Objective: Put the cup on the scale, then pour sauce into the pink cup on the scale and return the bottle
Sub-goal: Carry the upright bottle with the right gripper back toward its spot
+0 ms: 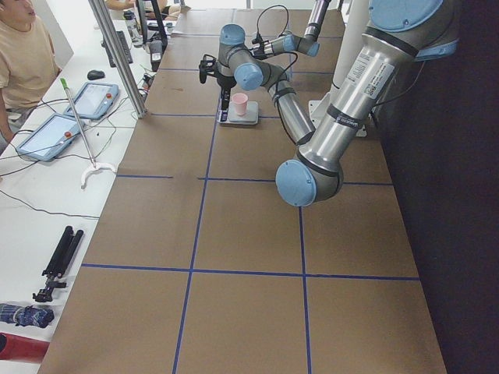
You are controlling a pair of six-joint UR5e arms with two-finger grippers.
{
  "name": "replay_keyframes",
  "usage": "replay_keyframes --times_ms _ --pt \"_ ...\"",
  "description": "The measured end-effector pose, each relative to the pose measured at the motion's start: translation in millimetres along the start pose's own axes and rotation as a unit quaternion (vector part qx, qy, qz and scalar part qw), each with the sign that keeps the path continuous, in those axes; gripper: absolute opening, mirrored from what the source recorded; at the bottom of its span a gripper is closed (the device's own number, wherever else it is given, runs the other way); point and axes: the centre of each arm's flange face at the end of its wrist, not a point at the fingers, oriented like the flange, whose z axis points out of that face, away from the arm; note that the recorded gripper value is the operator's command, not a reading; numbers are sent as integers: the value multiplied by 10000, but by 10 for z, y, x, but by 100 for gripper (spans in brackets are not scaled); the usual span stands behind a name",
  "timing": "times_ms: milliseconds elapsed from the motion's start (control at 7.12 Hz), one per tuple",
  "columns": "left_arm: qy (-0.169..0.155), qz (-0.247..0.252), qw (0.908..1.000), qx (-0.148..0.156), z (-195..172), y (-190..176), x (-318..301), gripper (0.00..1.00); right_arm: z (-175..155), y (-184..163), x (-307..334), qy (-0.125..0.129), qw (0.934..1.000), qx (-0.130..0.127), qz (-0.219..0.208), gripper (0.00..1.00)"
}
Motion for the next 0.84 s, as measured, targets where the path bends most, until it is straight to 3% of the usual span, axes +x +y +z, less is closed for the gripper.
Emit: replay_keyframes --times_ms 421,842 --pt "7 -7 10000 21 -28 -1 -4 67 155 216 295 66 9997 217 -58 0" --pt "8 -13 10000 49 -52 -18 -16 67 180 274 334 82 9997 236 -65 0"
